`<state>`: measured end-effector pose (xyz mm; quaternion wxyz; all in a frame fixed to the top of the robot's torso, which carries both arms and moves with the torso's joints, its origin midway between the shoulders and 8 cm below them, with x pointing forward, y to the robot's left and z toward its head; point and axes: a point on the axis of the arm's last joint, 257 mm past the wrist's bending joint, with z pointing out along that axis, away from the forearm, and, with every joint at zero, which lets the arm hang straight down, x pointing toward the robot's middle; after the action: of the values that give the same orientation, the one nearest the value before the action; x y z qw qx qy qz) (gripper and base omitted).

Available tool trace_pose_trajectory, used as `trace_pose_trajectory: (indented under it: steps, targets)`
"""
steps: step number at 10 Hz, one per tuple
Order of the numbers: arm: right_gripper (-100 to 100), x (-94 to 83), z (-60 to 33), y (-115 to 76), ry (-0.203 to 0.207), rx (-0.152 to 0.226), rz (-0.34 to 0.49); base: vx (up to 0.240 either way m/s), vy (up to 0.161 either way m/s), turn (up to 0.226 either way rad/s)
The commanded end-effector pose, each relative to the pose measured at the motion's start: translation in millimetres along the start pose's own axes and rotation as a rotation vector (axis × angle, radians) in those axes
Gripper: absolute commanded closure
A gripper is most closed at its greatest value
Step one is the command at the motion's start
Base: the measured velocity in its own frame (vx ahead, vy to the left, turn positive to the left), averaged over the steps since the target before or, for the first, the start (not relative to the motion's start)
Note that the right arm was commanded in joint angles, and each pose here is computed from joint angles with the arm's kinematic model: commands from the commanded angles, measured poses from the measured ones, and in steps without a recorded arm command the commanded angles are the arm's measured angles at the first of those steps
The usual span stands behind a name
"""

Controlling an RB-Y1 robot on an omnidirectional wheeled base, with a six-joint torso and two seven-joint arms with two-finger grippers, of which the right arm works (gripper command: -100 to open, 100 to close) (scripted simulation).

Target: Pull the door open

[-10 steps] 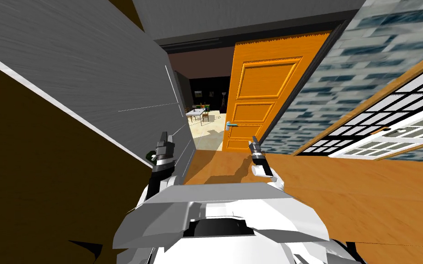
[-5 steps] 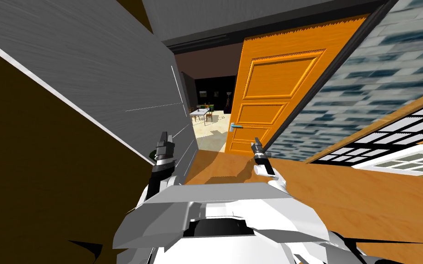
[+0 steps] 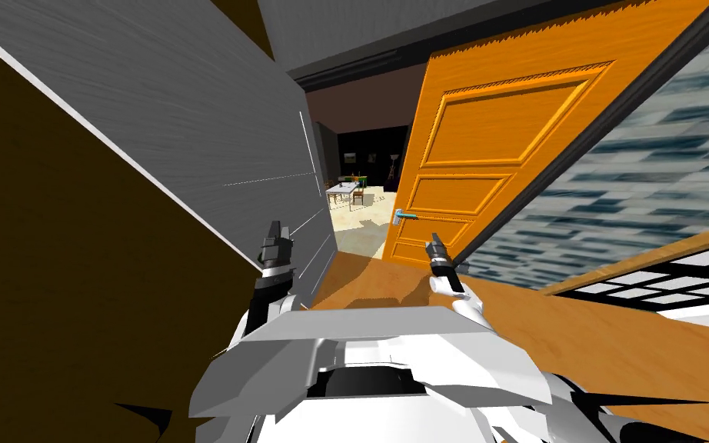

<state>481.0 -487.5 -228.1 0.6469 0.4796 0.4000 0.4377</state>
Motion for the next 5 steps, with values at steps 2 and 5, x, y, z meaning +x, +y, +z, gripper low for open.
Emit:
trace_pose_trajectory:
  steps: [2, 5]
  targets:
    - [-100, -16.7, 3.5, -11.5, -0.028, 0.032, 0.003, 0.079, -0.028, 0.112]
    - [-100, -46.4, 6.8, -30.3, -0.079, 0.081, 0.009, 0.067, -0.023, 0.188]
